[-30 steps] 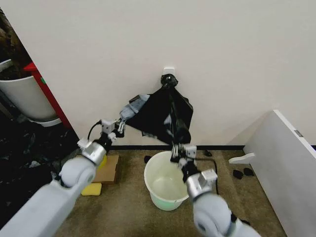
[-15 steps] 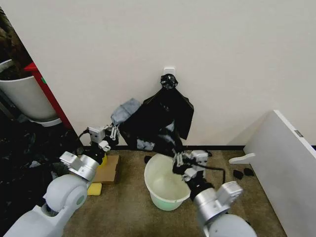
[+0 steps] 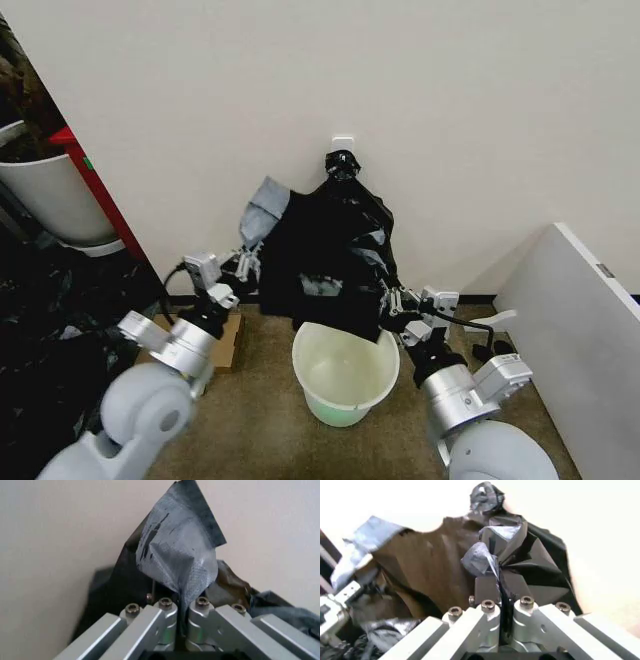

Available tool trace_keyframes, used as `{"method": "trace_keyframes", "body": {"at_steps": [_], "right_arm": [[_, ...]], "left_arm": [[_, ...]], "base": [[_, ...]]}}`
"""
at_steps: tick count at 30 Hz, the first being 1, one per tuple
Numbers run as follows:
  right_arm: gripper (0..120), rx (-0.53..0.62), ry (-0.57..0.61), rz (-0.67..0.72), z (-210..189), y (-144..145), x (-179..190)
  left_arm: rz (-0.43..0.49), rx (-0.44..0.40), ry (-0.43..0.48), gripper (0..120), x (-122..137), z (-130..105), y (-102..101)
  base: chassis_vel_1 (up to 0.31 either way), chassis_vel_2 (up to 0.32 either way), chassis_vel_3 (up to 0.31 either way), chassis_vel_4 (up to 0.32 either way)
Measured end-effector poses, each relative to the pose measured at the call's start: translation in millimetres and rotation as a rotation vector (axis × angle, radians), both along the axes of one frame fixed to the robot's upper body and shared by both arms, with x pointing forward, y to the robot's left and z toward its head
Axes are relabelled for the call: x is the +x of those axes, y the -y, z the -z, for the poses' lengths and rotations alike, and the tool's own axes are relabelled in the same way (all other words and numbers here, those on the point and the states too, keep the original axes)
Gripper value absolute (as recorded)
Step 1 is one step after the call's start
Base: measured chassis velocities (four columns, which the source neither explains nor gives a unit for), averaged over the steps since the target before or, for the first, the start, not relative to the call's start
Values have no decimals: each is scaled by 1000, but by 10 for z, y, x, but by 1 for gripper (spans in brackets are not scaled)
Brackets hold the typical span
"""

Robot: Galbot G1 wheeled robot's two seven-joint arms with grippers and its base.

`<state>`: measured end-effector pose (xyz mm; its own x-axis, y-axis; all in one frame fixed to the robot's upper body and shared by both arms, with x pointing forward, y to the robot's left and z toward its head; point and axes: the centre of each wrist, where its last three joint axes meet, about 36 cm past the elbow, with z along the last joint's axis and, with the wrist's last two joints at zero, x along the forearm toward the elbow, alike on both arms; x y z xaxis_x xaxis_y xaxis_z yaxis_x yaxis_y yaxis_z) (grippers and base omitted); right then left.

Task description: Place the garbage bag over the trash bin.

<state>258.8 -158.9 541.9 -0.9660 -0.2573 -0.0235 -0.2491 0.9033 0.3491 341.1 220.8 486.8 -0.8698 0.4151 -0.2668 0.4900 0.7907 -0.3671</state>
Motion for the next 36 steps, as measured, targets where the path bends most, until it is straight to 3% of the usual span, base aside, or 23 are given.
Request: {"method": "trace_keyframes", "body": {"at_steps": [2, 13, 21, 30, 36], "right_arm": [[0, -22, -18, 16, 29, 13, 26], [0, -78, -99, 37, 209, -23, 69], [0, -77, -182, 28, 420, -108, 81], [0, 85, -278, -45, 546, -242, 40], [0, 213, -323, -55, 876, -282, 167]], "left_arm": [[2, -43, -45, 0, -6, 160, 144], [20, -78, -143, 0, -36, 554, 462], [29, -26, -180, 0, -71, 887, 630], [17, 57, -153, 0, -115, 1060, 588], [-4, 104, -151, 0, -186, 1239, 567]], "base": [[0, 0, 0, 0], [0, 0, 0, 0], [0, 0, 0, 0], [0, 0, 0, 0], [0, 0, 0, 0]]}}
